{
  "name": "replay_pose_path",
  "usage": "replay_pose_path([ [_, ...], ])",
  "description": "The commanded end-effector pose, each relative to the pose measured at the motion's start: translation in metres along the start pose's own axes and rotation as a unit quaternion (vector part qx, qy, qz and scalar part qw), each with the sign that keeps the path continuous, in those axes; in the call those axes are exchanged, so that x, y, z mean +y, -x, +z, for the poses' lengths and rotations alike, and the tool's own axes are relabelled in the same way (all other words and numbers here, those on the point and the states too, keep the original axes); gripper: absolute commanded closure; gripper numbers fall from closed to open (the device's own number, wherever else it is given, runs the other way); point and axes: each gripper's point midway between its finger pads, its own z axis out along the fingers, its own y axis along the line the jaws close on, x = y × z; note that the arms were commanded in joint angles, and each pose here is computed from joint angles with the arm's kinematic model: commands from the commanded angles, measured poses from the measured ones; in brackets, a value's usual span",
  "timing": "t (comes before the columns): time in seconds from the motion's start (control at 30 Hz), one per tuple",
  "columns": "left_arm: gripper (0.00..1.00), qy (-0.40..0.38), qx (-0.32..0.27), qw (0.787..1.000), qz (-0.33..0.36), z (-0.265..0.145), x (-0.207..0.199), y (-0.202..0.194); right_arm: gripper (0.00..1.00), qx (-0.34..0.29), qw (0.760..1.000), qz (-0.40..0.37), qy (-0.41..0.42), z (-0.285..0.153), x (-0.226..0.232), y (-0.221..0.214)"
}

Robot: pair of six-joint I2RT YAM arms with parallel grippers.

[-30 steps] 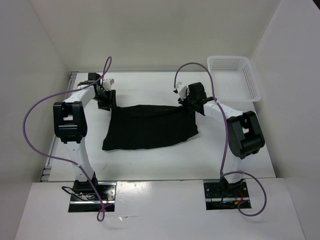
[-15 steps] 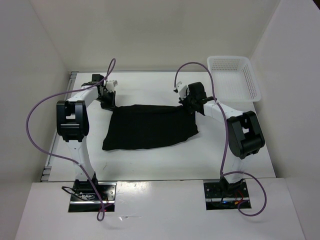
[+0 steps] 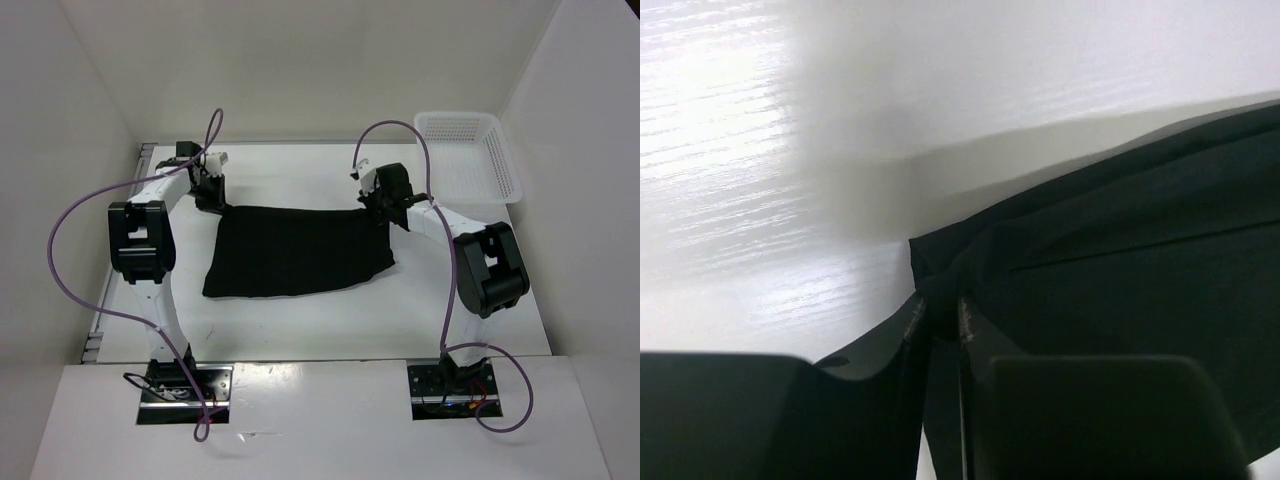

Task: Fold and stack the shorts
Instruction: Fold the shorts

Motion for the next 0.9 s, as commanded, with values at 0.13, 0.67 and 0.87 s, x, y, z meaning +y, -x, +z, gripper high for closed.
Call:
replay_pose_path([
  [0.13,0.70,-0.004,-0.022,1.000,0.006,0.004,0.005,0.021,0.43,-0.040,0.995,0.043,-0.082,0.007,-0.036,0.031],
  [0.67,0.53,0.029,-0.008,1.000,0.002,-0.011,0.012,0.021,0.06,0.066,0.949,0.309,0.021,-0.067,0.013,-0.020],
  [0.87,0.50,0.043,-0.004,0.999,0.001,-0.030,0.009,0.014,0.06,0.096,0.927,0.359,0.054,-0.058,0.032,-0.058],
])
